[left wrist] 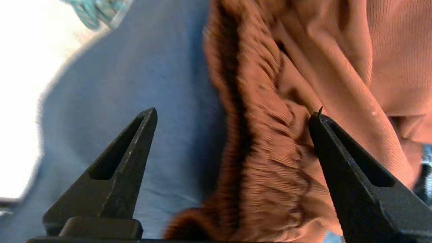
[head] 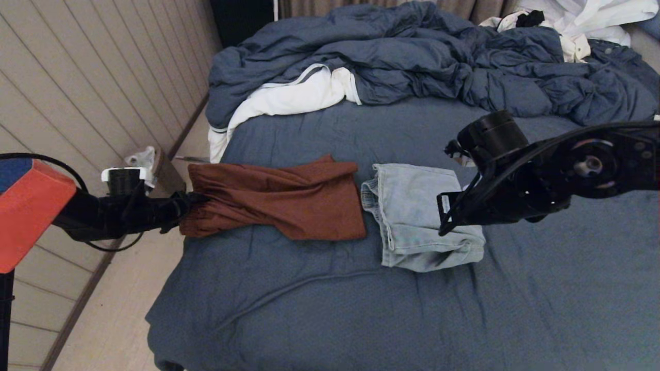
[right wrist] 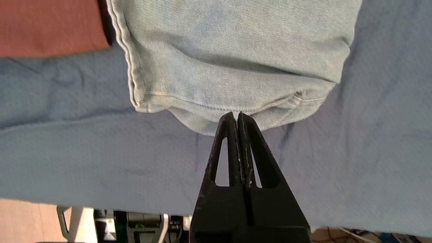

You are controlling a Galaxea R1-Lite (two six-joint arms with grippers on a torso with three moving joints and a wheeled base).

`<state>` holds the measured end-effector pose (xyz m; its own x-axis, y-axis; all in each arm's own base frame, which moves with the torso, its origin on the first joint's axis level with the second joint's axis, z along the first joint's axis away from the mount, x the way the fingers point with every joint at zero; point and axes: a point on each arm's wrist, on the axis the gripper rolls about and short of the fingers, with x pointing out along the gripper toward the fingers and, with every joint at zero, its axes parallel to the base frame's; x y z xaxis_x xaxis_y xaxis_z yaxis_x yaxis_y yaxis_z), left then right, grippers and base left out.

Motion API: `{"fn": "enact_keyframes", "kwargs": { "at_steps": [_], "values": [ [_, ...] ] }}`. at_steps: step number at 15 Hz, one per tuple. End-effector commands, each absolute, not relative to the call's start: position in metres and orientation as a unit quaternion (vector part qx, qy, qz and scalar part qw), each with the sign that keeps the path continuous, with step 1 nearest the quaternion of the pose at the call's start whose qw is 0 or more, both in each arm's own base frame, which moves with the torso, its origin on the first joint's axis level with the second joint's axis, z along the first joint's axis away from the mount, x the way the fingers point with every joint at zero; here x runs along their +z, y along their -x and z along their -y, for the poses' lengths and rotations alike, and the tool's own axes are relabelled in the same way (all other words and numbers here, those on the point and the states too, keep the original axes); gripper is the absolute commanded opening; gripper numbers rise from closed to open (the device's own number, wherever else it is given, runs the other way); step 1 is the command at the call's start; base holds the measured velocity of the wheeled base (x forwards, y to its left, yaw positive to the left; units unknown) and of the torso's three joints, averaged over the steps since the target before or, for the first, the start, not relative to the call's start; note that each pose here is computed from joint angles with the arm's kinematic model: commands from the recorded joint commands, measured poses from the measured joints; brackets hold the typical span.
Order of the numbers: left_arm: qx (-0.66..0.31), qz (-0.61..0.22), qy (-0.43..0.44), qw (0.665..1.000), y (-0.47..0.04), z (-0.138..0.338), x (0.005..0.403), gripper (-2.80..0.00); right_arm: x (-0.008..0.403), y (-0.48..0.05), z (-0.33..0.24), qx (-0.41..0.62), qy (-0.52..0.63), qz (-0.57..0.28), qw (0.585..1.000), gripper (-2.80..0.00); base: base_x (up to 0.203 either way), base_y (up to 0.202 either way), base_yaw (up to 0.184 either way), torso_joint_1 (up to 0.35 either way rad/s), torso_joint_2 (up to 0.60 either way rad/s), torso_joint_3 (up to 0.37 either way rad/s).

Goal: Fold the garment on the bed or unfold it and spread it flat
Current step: Fold the brown shorts

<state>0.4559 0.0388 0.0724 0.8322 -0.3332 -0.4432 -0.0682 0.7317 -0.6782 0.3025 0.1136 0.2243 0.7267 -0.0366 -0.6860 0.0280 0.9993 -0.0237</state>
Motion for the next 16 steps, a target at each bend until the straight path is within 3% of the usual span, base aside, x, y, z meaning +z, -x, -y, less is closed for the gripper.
{"fn": "enact_keyframes", "kwargs": {
  "at_steps": [1, 2, 8, 16],
  "values": [
    [-0.082, -0.286, 0.361, 0.884, -0.457, -0.029, 0.069, 0.00, 0.218, -0.306, -0.114, -0.019, 0.007, -0.373, 0.928, -2.80, 0.000, 0.000, 0.000, 0.000, 0.00, 0.000],
    [-0.082, -0.288, 0.361, 0.883, -0.457, -0.028, 0.068, -2.80, 0.218, -0.306, -0.114, -0.019, 0.007, -0.373, 0.928, -2.80, 0.000, 0.000, 0.000, 0.000, 0.00, 0.000],
    [-0.085, -0.286, 0.361, 0.883, -0.454, -0.026, 0.073, -2.80, 0.219, -0.306, -0.114, -0.016, 0.005, -0.371, 0.929, -2.80, 0.000, 0.000, 0.000, 0.000, 0.00, 0.000],
    [-0.096, -0.252, 0.353, 0.896, -0.410, -0.023, 0.133, -2.80, 0.224, -0.304, -0.102, -0.007, -0.015, -0.372, 0.928, -2.80, 0.000, 0.000, 0.000, 0.000, 0.00, 0.000]
  ]
}}
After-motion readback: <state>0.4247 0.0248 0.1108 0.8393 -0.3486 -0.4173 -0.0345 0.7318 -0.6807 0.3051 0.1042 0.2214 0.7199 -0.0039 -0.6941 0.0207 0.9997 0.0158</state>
